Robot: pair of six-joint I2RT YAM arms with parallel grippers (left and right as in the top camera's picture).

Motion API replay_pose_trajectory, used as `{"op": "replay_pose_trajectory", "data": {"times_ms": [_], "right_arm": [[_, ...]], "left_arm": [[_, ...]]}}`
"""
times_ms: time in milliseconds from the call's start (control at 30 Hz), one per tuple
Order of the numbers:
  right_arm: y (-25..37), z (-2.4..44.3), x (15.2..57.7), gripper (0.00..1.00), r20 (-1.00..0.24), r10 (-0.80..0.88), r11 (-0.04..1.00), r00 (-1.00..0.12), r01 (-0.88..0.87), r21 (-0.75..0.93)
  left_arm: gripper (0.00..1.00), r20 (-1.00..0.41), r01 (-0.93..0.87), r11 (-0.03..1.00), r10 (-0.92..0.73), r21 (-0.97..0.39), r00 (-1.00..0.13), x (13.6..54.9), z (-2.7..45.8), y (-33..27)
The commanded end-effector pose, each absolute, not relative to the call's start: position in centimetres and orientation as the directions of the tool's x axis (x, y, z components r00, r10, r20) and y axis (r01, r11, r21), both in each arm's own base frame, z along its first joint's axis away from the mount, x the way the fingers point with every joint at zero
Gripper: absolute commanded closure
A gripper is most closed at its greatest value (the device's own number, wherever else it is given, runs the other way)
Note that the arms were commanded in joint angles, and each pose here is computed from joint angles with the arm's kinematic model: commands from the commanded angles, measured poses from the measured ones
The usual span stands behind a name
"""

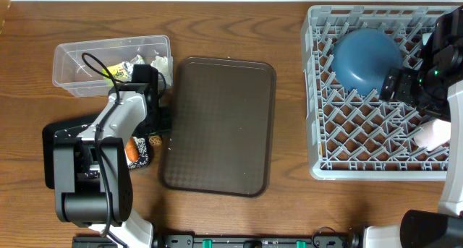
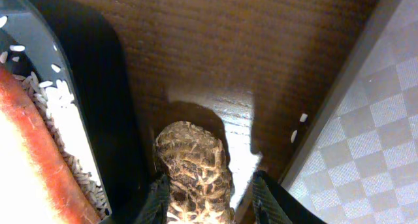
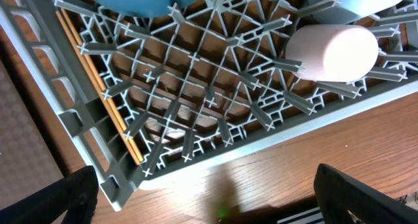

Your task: Sort waste into correct bins and load items into the dishwasher rack

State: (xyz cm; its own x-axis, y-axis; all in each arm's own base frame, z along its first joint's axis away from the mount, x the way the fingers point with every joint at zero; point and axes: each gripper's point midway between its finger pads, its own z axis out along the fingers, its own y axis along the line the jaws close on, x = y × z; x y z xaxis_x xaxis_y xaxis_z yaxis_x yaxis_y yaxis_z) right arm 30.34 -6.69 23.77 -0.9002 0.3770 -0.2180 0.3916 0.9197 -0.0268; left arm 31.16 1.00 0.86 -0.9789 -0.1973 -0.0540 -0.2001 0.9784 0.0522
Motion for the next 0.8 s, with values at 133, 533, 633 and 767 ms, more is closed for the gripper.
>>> {"op": "replay_pose_trajectory", "data": {"times_ms": [133,533,633,767], "right_arm": [[-6.9,23.9,30.3,0.01,-0.223,0.373,0.921,-0.901,0.388,-0.025],[-6.9,23.9,30.3,0.01,-0.223,0.373,0.921,-0.901,0.388,-0.025],[-6.9,23.9,30.3,0.01,-0.223,0.373,0.921,-0.901,0.388,-0.025],[-6.9,23.9,30.3,0.01,-0.223,0.373,0.921,-0.901,0.388,-0.026]], "left_arm": [[0.63,0.085,-0.280,0.958,-0.286,0.067,-0.955,27.9,-0.3,0.6],[0.91,0.100,-0.307,0.951,-0.309,0.035,-0.946,27.7,-0.3,0.0],[0.94,0.097,-0.307,0.951,-0.309,0.033,-0.946,27.8,-0.2,0.0],[0.94,0.074,-0.304,0.952,-0.305,0.025,-0.949,28.3,0.8,0.0]]}}
